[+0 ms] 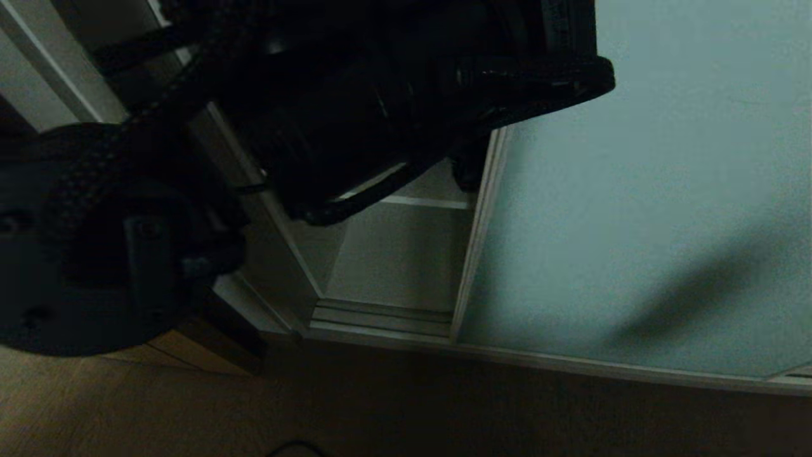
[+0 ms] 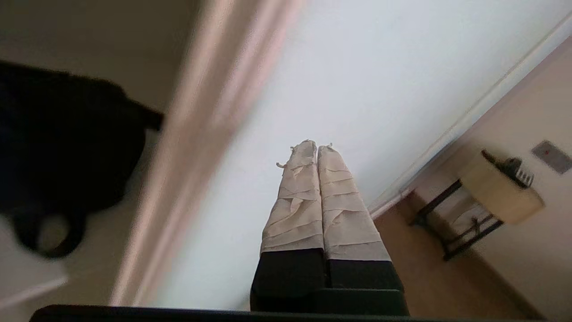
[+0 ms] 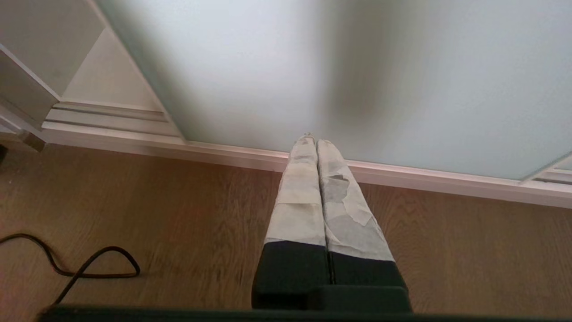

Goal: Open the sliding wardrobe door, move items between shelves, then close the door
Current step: Open the door

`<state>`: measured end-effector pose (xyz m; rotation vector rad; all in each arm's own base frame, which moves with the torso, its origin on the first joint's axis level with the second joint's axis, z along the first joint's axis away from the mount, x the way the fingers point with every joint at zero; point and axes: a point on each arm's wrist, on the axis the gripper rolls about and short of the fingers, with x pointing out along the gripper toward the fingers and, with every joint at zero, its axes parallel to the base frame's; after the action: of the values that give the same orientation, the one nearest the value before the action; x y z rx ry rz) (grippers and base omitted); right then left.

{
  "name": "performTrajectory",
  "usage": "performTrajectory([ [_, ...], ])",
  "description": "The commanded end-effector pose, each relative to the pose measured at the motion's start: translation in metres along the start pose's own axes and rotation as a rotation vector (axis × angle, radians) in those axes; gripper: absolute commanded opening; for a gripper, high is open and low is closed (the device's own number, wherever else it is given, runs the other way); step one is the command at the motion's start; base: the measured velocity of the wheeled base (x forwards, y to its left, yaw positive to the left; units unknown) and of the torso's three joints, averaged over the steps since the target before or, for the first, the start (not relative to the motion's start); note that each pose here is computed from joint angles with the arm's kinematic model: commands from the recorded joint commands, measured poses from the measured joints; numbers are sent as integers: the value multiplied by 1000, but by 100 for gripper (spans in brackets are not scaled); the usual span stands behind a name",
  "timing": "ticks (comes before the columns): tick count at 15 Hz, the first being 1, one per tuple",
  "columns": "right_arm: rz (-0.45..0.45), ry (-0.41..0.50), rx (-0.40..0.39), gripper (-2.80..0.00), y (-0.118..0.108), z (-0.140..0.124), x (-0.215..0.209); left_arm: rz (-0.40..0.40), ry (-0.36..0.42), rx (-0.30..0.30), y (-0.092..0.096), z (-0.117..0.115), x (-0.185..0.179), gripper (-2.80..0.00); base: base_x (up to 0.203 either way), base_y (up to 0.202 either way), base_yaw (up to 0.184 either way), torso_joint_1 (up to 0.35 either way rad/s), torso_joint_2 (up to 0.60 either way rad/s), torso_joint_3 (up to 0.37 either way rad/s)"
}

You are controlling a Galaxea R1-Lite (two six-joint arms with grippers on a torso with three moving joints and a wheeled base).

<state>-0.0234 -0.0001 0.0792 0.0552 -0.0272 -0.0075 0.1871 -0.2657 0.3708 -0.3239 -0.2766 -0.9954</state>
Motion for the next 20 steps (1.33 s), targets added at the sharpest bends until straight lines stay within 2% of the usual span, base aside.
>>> performTrajectory([
  [1, -1, -1, 0, -280, 0, 0, 0, -6, 4, -6, 0, -11, 15, -280, 0, 0, 0, 0, 0, 0],
  [3, -1, -1, 0, -280, 0, 0, 0, -31, -14, -47, -8, -6, 17, -280, 0, 0, 0, 0, 0, 0],
  [5, -1, -1, 0, -280, 0, 0, 0, -50, -22, -72, -14, -11, 29, -280, 0, 0, 0, 0, 0, 0],
  [8, -1, -1, 0, -280, 0, 0, 0, -88, 1, -93, -27, -32, 44, -280, 0, 0, 0, 0, 0, 0],
  [11, 0, -1, 0, -280, 0, 0, 0, -99, -8, -100, -34, -35, 50, -280, 0, 0, 0, 0, 0, 0],
  [13, -1, -1, 0, -280, 0, 0, 0, -97, -47, -104, -35, -13, 38, -280, 0, 0, 0, 0, 0, 0],
  [17, 0, -1, 0, -280, 0, 0, 0, -92, -89, -118, -37, 33, -11, -280, 0, 0, 0, 0, 0, 0],
  [19, -1, -1, 0, -280, 0, 0, 0, -60, -85, -109, -31, 38, -23, -280, 0, 0, 0, 0, 0, 0],
  [20, -1, -1, 0, -280, 0, 0, 0, -28, -69, -94, -21, 29, -16, -280, 0, 0, 0, 0, 0, 0],
])
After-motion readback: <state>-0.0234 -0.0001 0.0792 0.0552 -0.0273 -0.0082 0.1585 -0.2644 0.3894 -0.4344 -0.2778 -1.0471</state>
